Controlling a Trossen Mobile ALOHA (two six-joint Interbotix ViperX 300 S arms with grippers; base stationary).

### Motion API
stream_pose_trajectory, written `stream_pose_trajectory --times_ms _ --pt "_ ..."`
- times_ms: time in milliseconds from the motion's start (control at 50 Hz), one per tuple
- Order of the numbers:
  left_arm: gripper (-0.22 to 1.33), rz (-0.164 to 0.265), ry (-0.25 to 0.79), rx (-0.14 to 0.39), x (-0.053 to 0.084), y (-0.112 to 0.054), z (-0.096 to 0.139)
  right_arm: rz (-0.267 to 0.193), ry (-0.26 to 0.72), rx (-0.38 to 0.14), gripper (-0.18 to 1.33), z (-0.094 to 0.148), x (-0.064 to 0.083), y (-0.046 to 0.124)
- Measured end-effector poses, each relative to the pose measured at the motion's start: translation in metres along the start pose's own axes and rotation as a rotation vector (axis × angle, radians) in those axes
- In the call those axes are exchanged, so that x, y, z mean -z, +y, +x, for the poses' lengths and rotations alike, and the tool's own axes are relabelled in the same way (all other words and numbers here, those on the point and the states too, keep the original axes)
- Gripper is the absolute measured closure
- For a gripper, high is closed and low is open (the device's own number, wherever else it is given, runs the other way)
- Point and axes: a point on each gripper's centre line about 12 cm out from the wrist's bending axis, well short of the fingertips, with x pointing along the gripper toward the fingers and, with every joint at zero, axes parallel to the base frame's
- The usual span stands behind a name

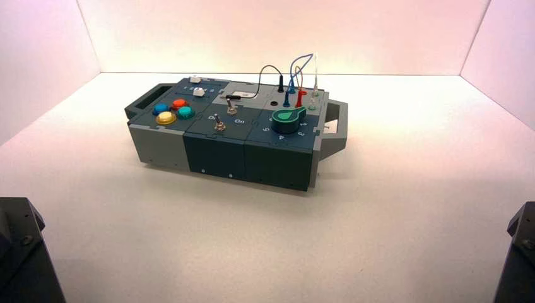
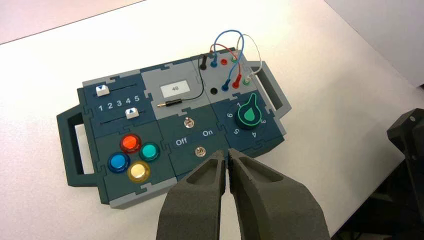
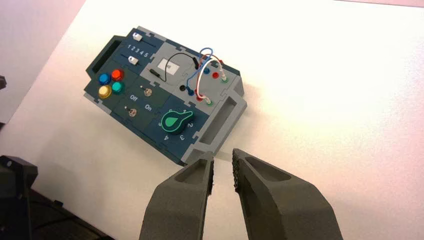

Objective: Move the box to the right.

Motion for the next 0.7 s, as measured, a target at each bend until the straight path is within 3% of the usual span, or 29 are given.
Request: stream_pose_trajectory --times_ms 700 --pt "1.10 0.000 0.030 -0.021 0.0017 0.0048 0.0064 -0.002 0.020 0.003 0.63 0.0013 0.0002 -0.0002"
